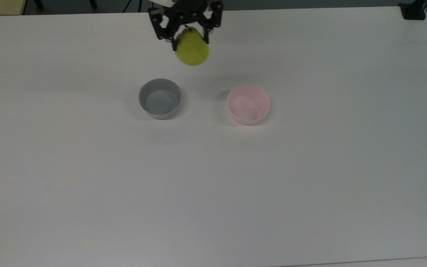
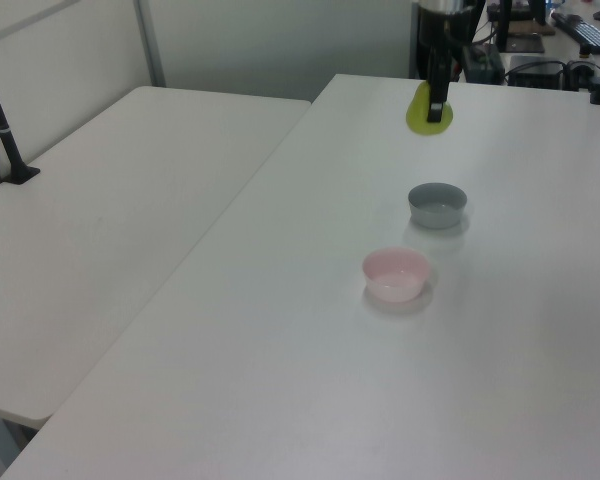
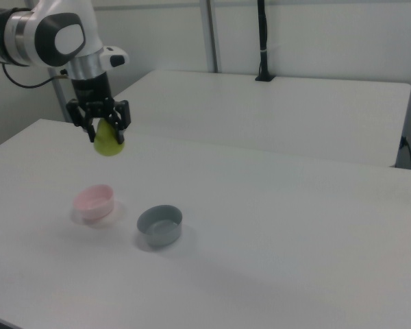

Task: Place the pear in the bowl
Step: 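Lift the pear and carry it past the grey bowl, then lower the held pear into the pink bowl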

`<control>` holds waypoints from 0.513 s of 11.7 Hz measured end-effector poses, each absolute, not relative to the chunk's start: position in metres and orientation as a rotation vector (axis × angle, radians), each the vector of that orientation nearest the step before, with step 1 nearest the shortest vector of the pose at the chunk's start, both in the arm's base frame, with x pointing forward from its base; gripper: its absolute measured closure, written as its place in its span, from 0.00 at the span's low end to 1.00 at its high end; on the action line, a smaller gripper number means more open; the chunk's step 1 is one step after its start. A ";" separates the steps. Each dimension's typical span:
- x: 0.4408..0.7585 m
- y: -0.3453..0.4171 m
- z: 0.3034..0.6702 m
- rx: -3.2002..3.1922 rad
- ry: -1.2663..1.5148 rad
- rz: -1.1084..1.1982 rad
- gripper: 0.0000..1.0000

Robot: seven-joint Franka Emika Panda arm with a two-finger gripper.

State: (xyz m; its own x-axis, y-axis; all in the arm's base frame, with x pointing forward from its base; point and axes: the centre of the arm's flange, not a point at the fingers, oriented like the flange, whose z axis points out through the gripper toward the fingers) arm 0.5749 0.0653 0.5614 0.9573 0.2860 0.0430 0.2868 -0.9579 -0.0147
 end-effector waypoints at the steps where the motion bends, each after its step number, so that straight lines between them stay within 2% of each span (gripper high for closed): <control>1: 0.573 0.084 0.550 -3.070 -0.467 -0.055 0.28; 6: 0.582 0.152 0.466 -3.054 -0.470 -0.061 0.28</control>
State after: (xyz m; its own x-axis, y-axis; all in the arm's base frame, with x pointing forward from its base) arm 0.5818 0.1515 0.4656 0.9531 0.2991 0.0468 0.3011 -0.9526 -0.0442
